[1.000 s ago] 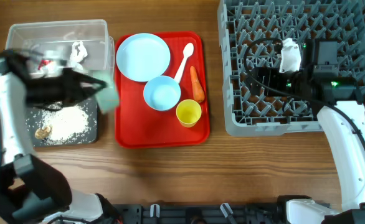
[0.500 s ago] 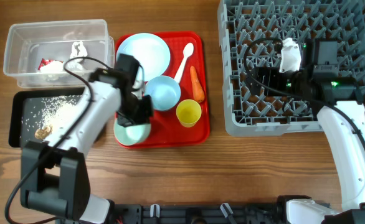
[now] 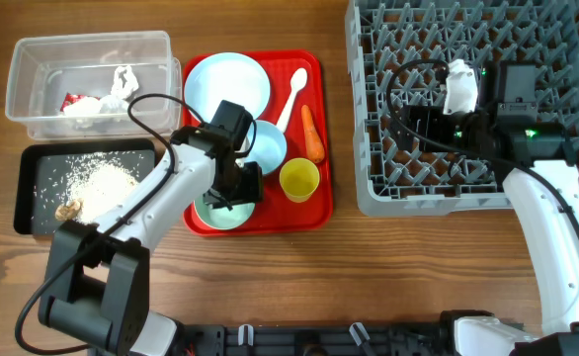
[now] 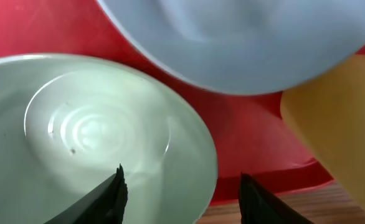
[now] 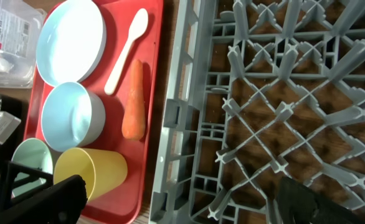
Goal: Sort waste into correct bins and load items into the dishwasher rack
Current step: 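Return the empty green bowl to the red tray, then grasp the yellow cup with the left gripper and lift it, then hand the yellow cup from the left gripper to the right gripper, then place the yellow cup into the dish rack with the right gripper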
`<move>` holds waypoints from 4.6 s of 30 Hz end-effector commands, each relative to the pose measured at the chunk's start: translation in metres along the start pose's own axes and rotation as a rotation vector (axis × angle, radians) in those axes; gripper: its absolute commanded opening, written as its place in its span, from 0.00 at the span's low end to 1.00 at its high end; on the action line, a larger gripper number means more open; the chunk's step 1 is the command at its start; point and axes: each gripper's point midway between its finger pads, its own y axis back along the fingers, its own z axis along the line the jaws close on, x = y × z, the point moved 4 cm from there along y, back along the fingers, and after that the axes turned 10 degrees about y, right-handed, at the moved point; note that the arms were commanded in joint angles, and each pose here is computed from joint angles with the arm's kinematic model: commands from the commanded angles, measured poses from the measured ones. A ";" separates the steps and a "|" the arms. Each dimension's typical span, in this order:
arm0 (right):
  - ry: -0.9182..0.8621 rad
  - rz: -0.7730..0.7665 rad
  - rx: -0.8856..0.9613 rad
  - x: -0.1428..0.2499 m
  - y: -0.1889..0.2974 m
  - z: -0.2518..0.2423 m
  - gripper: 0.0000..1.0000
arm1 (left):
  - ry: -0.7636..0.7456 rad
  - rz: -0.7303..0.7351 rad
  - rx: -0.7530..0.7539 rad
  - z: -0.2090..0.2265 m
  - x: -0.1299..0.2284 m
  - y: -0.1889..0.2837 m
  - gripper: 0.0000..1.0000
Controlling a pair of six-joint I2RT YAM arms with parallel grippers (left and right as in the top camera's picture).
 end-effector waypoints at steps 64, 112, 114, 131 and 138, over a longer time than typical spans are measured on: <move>0.276 -0.362 -0.781 -0.066 0.048 0.109 1.00 | -0.293 0.335 1.355 -0.115 -0.067 0.181 0.04; -0.058 -0.228 -0.133 -0.045 0.045 0.004 0.61 | -0.221 0.178 1.114 -0.128 -0.083 0.148 0.25; -0.123 -0.102 0.106 -0.028 0.058 -0.016 0.61 | -0.159 0.101 0.986 -0.121 -0.093 0.131 0.26; -0.231 0.536 0.293 0.050 -0.008 -0.042 0.61 | 0.086 -0.021 0.421 -0.057 -0.103 0.076 0.29; -0.231 0.602 0.368 0.057 -0.031 -0.045 0.79 | 0.036 -0.054 0.385 -0.053 -0.106 0.074 0.32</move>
